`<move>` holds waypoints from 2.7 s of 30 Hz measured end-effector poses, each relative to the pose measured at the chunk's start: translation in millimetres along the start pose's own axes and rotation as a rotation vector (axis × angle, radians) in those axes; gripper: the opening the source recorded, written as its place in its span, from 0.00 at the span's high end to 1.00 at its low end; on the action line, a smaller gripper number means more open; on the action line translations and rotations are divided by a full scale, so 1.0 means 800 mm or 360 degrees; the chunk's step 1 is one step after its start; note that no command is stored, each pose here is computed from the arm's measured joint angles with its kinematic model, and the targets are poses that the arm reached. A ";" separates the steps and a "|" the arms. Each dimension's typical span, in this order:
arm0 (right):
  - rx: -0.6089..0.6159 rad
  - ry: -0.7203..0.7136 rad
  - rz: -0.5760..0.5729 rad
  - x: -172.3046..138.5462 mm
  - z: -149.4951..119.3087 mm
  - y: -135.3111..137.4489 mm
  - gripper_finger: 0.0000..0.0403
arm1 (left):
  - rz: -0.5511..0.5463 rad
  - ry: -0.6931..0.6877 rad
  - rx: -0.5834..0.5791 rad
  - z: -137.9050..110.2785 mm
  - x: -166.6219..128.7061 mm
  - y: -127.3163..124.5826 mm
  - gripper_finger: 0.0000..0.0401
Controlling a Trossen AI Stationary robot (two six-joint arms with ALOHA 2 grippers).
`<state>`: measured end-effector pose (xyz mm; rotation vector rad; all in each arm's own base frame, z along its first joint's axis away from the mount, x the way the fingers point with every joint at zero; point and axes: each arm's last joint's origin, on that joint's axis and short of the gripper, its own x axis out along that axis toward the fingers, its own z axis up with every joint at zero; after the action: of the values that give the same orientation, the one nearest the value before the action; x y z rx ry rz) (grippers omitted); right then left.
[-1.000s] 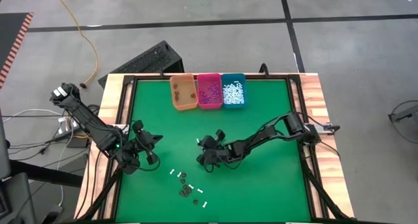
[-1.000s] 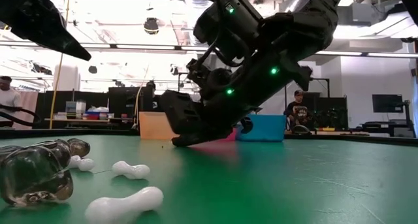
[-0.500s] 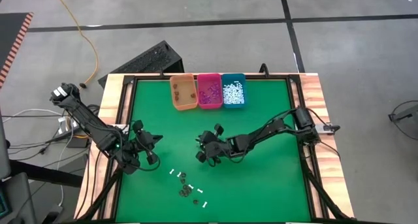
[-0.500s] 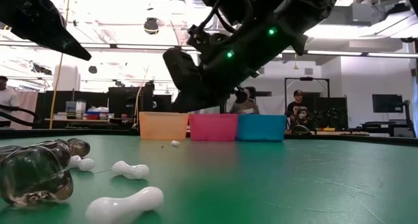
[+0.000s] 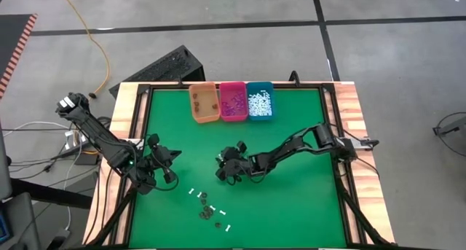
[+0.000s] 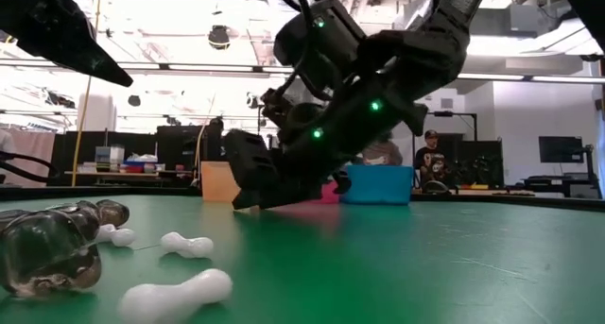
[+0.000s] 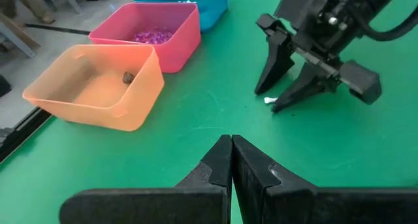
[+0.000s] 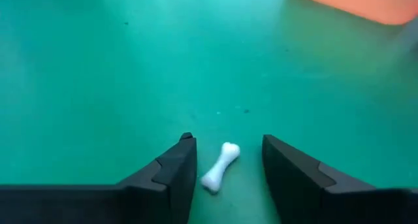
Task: Sort Halloween decoration
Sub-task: Put the white bone toy into the blue bin
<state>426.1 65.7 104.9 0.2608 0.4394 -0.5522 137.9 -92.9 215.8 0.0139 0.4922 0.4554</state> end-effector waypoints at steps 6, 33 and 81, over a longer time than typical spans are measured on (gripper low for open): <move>0.0058 0.0065 -0.0042 0.010 -0.007 0.004 0.59 | 0.0000 0.0000 0.0001 0.000 0.000 0.000 1.00; -0.0129 0.0047 -0.0101 -0.027 0.038 0.000 0.96 | -0.0051 0.0054 0.0001 -0.001 0.000 -0.001 1.00; -0.0280 0.0055 0.0764 -0.110 0.093 -0.008 0.63 | -0.0021 0.0042 -0.0004 -0.002 0.000 0.001 1.00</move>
<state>380.4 73.6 210.2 0.1975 0.4375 -0.0384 137.1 -92.6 214.4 0.0024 0.5172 0.4439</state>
